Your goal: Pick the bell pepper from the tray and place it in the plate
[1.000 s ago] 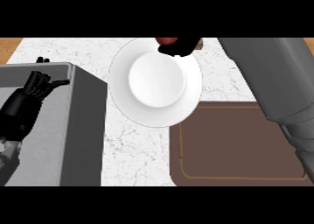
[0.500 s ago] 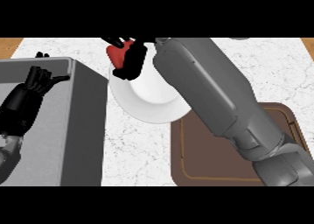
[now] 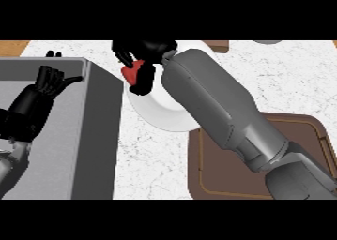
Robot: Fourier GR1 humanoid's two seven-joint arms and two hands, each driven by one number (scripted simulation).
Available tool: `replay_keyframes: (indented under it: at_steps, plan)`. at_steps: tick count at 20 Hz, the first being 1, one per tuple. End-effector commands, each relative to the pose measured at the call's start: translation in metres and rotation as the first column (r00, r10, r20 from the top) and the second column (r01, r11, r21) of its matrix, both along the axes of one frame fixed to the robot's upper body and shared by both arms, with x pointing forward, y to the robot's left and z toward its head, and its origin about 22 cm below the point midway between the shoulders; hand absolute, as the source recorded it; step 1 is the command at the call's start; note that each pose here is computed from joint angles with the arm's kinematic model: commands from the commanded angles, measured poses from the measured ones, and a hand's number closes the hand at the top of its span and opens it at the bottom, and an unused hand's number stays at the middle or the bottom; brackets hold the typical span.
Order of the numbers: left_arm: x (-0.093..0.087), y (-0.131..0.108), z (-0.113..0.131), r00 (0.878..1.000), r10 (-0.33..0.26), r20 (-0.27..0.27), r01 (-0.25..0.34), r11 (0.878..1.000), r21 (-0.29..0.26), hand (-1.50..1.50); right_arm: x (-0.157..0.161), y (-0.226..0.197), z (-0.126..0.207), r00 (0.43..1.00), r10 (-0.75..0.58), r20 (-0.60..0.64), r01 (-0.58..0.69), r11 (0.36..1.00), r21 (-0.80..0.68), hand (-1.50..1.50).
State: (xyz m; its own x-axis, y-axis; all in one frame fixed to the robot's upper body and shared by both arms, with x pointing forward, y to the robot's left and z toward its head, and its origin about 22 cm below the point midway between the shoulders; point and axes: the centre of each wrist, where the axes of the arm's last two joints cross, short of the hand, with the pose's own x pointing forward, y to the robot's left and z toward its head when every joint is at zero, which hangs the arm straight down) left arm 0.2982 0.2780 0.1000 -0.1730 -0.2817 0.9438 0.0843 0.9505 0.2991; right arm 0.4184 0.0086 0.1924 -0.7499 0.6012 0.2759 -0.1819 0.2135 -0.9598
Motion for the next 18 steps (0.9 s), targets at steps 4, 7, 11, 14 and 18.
replay_keyframes:
  at_steps: [4,7,11,14,18]
  plan:
    - [0.011,-0.025,0.021,0.995,-0.079,0.054,0.082,0.995,-0.060,0.00,0.003,-0.003,-0.023,0.990,-0.048,-0.132,0.048,0.999,-0.004,-1.50]
    - [0.018,-0.025,0.013,0.998,-0.054,0.043,0.057,0.997,-0.060,0.00,-0.002,-0.004,-0.036,0.983,0.003,-0.186,0.013,0.997,0.082,-1.50]
    - [0.012,-0.033,0.009,0.997,-0.064,0.050,0.067,0.996,-0.064,0.00,0.004,-0.006,-0.022,0.980,0.025,-0.196,0.027,0.966,0.258,-1.50]
    - [0.023,-0.020,0.031,0.996,-0.067,0.055,0.069,0.997,-0.046,0.00,0.001,0.001,-0.003,0.975,0.036,-0.220,0.050,0.926,0.373,-1.50]
    - [0.017,-0.022,0.011,0.998,-0.042,0.047,0.045,0.997,-0.064,0.00,0.010,-0.005,0.002,0.943,0.096,-0.319,0.064,0.887,0.457,-1.50]
